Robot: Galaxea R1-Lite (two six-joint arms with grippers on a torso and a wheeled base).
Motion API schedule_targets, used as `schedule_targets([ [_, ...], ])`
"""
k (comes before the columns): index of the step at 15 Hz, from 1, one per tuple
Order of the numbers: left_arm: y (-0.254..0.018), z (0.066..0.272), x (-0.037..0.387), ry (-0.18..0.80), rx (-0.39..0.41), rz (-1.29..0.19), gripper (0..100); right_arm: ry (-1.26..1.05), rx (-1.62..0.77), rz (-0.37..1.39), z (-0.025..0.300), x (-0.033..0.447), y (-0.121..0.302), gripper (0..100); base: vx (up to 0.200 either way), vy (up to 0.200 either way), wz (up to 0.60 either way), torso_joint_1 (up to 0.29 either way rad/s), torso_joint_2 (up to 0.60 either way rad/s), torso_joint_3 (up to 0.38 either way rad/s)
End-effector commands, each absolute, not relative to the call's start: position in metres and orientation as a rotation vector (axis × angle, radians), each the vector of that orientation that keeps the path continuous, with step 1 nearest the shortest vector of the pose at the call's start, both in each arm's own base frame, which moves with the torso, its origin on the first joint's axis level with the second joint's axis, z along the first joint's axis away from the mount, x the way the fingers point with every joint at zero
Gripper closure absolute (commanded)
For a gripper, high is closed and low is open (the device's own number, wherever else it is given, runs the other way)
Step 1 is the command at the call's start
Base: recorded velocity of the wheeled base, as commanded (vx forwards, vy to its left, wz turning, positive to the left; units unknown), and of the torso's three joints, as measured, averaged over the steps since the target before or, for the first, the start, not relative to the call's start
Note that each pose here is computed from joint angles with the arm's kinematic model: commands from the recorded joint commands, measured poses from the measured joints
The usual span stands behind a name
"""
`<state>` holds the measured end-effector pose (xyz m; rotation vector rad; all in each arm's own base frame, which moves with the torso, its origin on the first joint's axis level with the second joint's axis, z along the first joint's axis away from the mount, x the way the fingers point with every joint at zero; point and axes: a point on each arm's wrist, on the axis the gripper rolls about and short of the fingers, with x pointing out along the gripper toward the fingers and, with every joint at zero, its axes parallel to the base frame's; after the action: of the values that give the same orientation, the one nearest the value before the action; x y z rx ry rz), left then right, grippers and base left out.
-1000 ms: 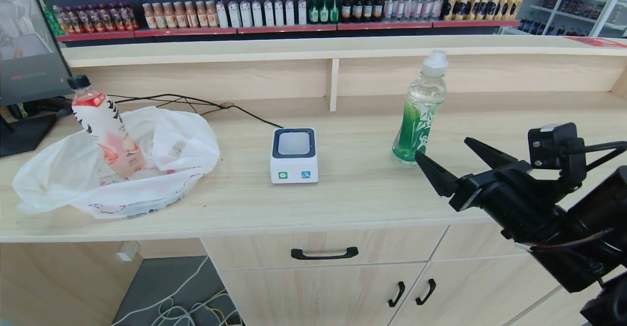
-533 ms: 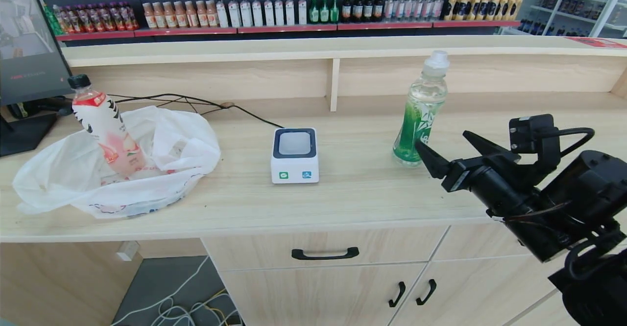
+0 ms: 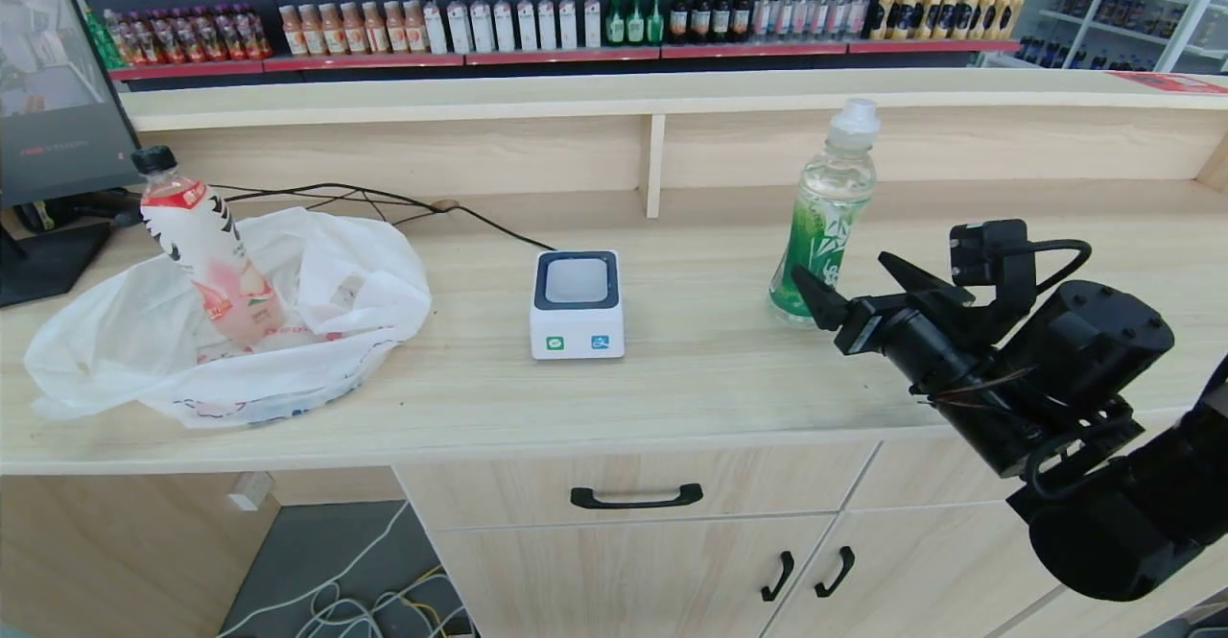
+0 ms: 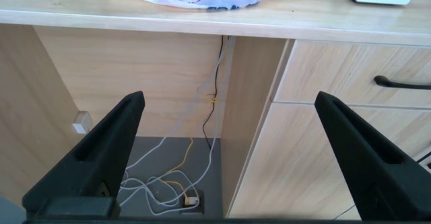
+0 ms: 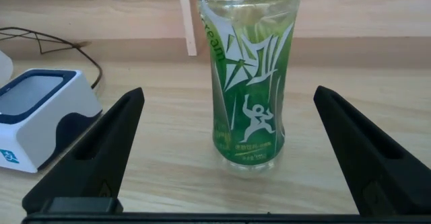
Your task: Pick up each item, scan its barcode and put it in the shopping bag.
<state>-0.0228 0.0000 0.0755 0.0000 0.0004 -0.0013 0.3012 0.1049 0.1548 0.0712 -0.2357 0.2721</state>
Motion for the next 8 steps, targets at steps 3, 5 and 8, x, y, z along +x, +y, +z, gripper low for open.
schedule_targets([
  [3, 0.000, 0.075, -0.023, 0.000, 0.000, -0.002, 0, -0.204, 0.072, 0.245, 0.141, 0.317, 0.100, 0, 0.000, 0.000, 0.00, 0.000, 0.00, 0.000],
  [5, 0.000, 0.075, -0.023, 0.000, 0.000, -0.002, 0, -0.221, 0.075, 0.246, 0.141, 0.326, 0.103, 0, 0.000, 0.000, 0.00, 0.000, 0.00, 0.000],
  [8, 0.000, 0.075, -0.023, 0.000, 0.000, -0.002, 0, -0.264, 0.083, 0.241, 0.144, 0.343, 0.107, 0, 0.000, 0.000, 0.00, 0.000, 0.00, 0.000],
])
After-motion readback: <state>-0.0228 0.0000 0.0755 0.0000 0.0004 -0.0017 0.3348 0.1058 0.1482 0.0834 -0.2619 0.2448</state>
